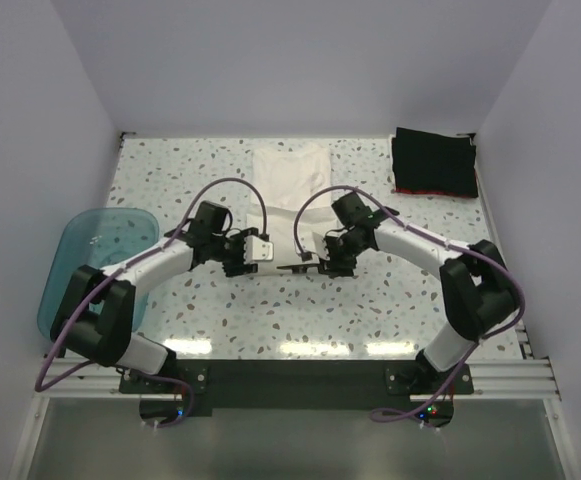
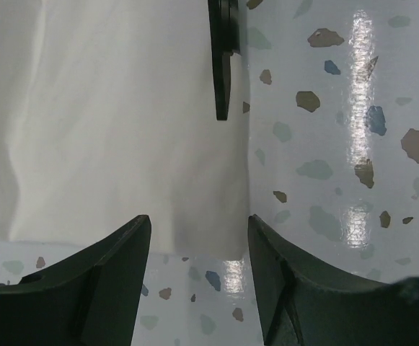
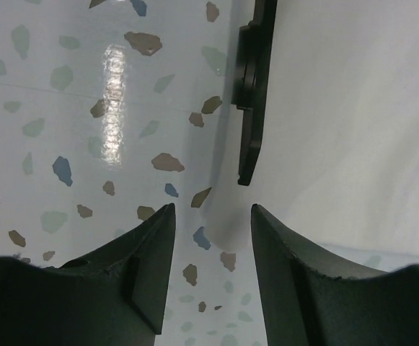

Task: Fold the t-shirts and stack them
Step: Fold the tshirt

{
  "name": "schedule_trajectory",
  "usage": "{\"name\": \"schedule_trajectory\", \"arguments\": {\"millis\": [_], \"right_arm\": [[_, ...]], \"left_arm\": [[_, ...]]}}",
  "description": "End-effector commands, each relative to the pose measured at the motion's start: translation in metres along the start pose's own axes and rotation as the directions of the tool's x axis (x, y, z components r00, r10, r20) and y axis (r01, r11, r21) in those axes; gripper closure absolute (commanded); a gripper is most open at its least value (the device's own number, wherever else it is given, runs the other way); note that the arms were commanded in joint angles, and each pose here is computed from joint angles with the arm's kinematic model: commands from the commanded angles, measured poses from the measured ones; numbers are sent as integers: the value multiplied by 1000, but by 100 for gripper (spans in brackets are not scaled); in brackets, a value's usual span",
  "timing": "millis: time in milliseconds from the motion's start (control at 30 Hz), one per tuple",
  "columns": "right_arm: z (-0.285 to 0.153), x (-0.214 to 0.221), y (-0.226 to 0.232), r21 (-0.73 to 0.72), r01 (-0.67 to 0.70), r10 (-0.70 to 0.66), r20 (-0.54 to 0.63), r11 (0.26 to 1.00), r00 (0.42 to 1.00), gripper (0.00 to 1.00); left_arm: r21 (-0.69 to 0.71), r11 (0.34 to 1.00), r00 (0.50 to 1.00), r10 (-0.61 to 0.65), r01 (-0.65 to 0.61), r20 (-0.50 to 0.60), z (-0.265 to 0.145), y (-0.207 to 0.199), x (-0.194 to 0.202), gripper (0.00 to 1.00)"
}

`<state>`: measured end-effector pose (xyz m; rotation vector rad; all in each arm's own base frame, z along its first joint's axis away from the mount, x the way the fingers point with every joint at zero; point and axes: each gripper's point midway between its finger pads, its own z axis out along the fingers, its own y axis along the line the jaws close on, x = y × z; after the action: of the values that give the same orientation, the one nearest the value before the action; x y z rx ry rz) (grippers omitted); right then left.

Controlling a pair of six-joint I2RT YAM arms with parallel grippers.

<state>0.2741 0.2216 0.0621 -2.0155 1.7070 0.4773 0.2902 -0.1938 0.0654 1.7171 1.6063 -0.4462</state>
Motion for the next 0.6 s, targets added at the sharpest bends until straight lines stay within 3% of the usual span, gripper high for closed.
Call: {"name": "schedule_trajectory", "arguments": {"millis": [0, 367, 467, 567], "right_arm": [[9, 5, -3, 22, -18, 18, 9, 1000, 1000, 50], [39, 27, -5, 30, -9, 10, -42, 1000, 999, 57], [40, 28, -5, 31, -3, 5, -49, 1000, 999, 64], [41, 34, -4, 37, 1, 1, -72, 999, 997, 74]], "left_arm": [[-11, 1000, 1000, -5, 5, 10, 1, 2, -2, 39], [71, 997, 999, -38, 41, -37, 26, -18, 19, 38], [97, 994, 997, -40, 46, -58, 29, -29, 26, 39], [105, 993, 996, -39, 47, -81, 28, -34, 32, 48]]}}
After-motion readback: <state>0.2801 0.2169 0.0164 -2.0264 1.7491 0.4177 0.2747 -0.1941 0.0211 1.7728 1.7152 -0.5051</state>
